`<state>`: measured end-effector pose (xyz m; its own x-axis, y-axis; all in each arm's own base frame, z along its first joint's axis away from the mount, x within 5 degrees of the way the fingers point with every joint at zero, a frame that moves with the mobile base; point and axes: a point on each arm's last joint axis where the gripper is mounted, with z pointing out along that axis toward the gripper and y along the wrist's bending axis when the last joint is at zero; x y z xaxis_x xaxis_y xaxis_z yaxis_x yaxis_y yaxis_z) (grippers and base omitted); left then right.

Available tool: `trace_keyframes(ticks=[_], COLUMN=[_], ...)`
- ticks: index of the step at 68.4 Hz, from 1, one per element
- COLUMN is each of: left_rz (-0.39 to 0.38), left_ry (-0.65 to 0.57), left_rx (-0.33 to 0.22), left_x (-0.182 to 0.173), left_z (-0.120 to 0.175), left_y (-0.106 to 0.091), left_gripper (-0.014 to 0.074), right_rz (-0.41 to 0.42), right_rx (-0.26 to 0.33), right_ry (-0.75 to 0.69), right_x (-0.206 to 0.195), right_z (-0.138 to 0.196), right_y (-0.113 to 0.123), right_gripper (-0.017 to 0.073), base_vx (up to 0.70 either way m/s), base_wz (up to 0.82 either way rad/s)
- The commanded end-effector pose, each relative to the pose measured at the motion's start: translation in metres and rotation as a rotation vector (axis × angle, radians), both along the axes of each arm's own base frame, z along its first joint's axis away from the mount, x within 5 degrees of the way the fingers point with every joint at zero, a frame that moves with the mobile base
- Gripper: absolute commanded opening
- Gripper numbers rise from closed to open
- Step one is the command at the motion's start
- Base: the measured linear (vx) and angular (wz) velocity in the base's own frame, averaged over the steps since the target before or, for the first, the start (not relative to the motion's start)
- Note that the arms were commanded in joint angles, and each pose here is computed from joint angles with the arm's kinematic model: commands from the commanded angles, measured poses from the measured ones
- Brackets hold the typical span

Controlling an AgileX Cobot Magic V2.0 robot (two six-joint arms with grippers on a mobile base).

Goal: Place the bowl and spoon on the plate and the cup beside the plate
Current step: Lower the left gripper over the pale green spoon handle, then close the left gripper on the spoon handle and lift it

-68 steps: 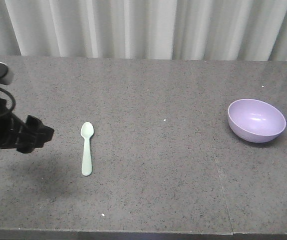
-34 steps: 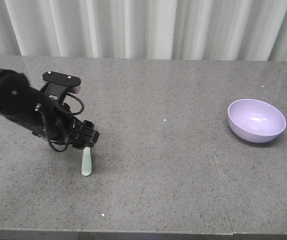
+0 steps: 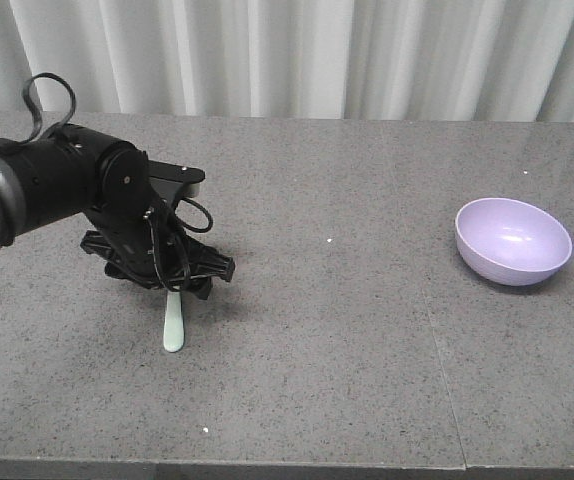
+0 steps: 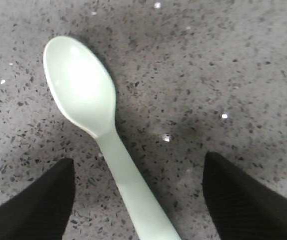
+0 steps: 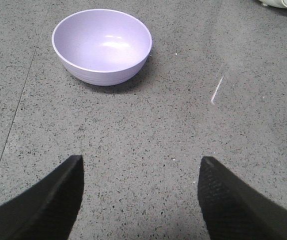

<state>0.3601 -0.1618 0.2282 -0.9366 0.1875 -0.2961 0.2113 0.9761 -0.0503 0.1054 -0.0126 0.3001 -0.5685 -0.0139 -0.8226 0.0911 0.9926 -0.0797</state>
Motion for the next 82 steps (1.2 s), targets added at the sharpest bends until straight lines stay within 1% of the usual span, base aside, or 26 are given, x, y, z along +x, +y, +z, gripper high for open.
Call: trace_keyframes(ticks=[1,8,15,20,25,38,43,48,68,76,82], left_rz=[0.013,0.011,0.004,0.019,0.027,0.028,0.029,0.031,0.032,0.032,0.032], left_ry=[-0.076,-0.074,-0.064,-0.062,-0.065,-0.063,-0.062,-0.059,-0.047,-0.047,-0.048], left_rx=[-0.04,-0.03,0.01,0.039,0.056,0.057,0.055,0.049,0.056,0.056,0.055], left_x=[0.003,0.005,0.006,0.007,0.008,0.008,0.008,0.007,0.006,0.006,0.006], left_z=[0.025,0.022,0.017,0.016,0.015,0.015,0.015,0.015,0.014,0.014,0.014], left_y=[-0.004,-0.004,-0.002,0.001,0.002,0.002,0.002,0.002,0.002,0.002,0.002], left_gripper=[0.0463,0.0449,0.0449,0.0449,0.0449,0.0449,0.0436,0.0401,0.0143,0.0089,0.0073], right_rz=[0.012,0.011,0.01,0.01,0.01,0.01,0.01,0.01,0.01,0.01,0.01], right_rx=[-0.02,-0.02,-0.02,-0.02,-0.02,-0.02,-0.02,-0.02,-0.02,-0.02,-0.02], right_ry=[-0.078,-0.065,-0.057,-0.06,-0.06,-0.06,-0.06,-0.06,-0.06,-0.06,-0.06], right_x=[0.004,0.004,0.003,0.003,0.003,0.003,0.003,0.003,0.003,0.003,0.003], right_z=[0.015,0.014,0.013,0.013,0.013,0.013,0.013,0.013,0.013,0.013,0.013], right_y=[0.0,0.0,0.0,0.0,0.0,0.0,0.0,0.0,0.0,0.0,0.0], right_gripper=[0.0486,0.0486,0.0486,0.0486,0.0486,0.0486,0.0486,0.0486,0.0486,0.0486,0.0486], base_vx=[0.0,0.0,0.0,0.0,0.0,0.0,0.0,0.0,0.0,0.0,0.0], base_wz=[0.0,0.0,0.0,0.0,0.0,0.0,0.0,0.0,0.0,0.0,0.0])
